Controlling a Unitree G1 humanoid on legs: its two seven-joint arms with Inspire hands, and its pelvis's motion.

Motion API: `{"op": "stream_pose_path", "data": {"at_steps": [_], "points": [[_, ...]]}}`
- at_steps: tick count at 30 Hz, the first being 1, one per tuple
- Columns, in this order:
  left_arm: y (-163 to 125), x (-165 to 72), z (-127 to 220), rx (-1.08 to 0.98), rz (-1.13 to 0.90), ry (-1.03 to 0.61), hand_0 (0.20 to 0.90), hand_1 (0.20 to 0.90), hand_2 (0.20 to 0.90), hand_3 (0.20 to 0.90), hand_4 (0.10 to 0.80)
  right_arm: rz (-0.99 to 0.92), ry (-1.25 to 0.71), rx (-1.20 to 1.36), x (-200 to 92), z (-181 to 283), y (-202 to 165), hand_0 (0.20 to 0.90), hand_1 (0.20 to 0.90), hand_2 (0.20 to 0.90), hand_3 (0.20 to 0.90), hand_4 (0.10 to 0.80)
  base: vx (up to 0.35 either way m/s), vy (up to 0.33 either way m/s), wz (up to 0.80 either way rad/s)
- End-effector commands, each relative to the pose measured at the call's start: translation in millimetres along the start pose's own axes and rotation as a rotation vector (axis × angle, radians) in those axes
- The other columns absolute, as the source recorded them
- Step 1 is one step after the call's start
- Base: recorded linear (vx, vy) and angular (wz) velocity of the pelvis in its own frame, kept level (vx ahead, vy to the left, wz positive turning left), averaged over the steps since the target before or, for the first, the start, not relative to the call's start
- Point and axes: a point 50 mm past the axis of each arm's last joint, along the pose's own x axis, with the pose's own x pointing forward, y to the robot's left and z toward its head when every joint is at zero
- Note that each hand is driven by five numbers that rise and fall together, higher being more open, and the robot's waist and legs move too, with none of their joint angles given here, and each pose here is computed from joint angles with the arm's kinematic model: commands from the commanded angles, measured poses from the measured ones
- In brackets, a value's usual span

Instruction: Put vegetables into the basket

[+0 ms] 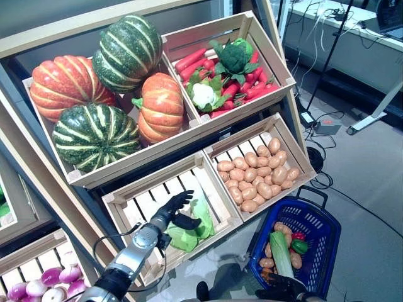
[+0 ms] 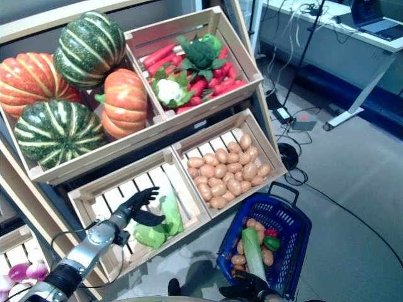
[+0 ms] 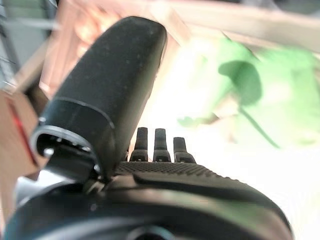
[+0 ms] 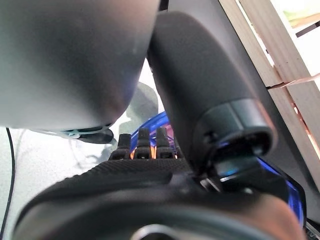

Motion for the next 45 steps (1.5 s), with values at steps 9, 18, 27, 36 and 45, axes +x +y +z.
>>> {"op": "stream_pose_path", "data": {"at_steps": [9, 18, 27, 36, 45], "points": [[77.8, 7.6, 66.8, 0.459, 0.549, -0.276, 0.9, 0.9, 0.9, 0.9, 0.8, -0.011, -0.26, 0.006, 0.2, 72.1, -8.9, 0.9, 0.9, 0.9, 0.9, 0.8, -0.145, -0.018, 0.08], [93.6, 8.0, 98.1, 0.72, 0.901, -0.419, 0.9, 0.9, 0.9, 0.9, 0.8, 0.039, -0.397, 0.057, -2.7, 120.0, -3.3, 0.9, 0.9, 0.9, 0.9, 0.8, -0.155, -0.02, 0.06], [98.5, 11.5, 115.7, 0.919, 1.082, -0.481, 0.9, 0.9, 0.9, 0.9, 0.8, 0.139, -0.541, 0.118, -10.5, 171.4, 17.9, 0.9, 0.9, 0.9, 0.9, 0.8, -0.02, 0.019, -0.03], [108.3, 6.1, 116.5, 1.138, 1.113, -0.505, 0.9, 0.9, 0.9, 0.9, 0.8, 0.123, -0.552, 0.097, -15.3, 175.5, 9.6, 0.9, 0.9, 0.9, 0.9, 0.8, 0.01, 0.065, -0.04], [138.1, -4.4, 103.1, 1.321, 1.102, -0.372, 0.9, 0.9, 0.9, 0.9, 0.8, 0.069, -0.575, 0.111, -24.2, 164.2, -21.1, 0.9, 0.9, 0.9, 0.9, 0.8, 0.04, 0.057, -0.03]]}}
